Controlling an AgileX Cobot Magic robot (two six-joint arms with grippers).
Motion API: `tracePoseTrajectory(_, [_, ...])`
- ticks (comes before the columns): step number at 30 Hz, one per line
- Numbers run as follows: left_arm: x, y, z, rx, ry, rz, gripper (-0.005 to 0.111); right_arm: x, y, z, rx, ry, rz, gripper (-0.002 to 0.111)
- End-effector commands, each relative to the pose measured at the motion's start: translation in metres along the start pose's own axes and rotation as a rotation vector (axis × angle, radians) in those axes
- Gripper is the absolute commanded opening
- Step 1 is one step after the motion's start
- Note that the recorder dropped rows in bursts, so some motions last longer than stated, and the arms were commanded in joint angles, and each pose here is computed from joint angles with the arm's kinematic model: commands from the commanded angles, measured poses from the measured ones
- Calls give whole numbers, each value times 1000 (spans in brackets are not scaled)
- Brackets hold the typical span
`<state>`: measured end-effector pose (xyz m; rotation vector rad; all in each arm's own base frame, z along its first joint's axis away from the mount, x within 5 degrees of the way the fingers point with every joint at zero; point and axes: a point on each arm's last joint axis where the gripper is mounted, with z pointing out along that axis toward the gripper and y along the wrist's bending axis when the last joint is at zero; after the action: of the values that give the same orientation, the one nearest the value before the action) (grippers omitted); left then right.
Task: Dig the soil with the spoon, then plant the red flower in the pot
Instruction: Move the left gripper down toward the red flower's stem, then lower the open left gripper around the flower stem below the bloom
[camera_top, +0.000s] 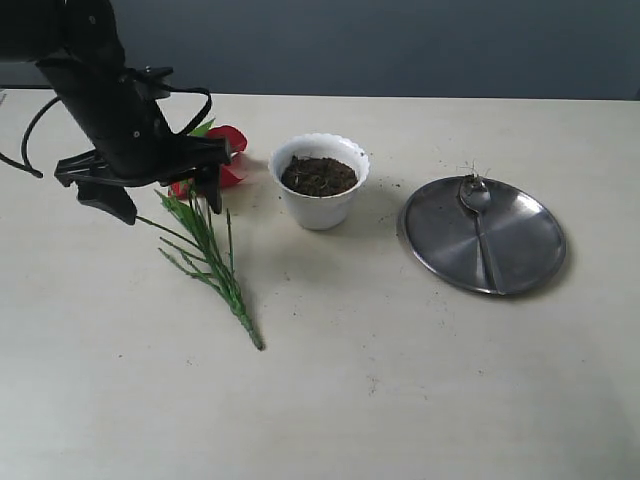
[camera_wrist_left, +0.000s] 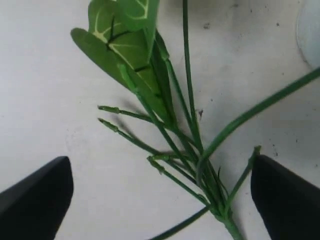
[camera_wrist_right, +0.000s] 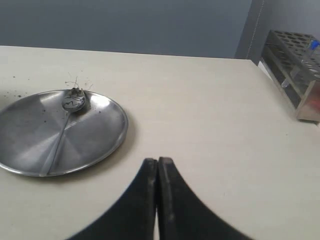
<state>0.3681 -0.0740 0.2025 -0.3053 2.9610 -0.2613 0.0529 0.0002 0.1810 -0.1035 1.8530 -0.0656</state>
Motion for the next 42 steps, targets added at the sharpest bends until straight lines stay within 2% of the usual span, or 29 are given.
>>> tracePoseTrajectory(1, [-6, 0, 8, -16, -58, 32, 90, 0, 0, 0, 2, -8, 3, 0])
tracePoseTrajectory(17, [-14, 2, 8, -39, -136, 77, 90, 1, 0, 0, 2, -6, 3, 0])
tracePoseTrajectory(27, [-9, 4, 33, -48, -23, 47, 90, 0, 0, 0, 2, -8, 3, 0])
tracePoseTrajectory(38, [0, -21, 60, -43, -11, 126, 90, 0, 0, 0, 2, -8, 3, 0])
tracePoseTrajectory(42, [1, -20, 60, -57, -7, 120, 90, 0, 0, 0, 2, -8, 3, 0])
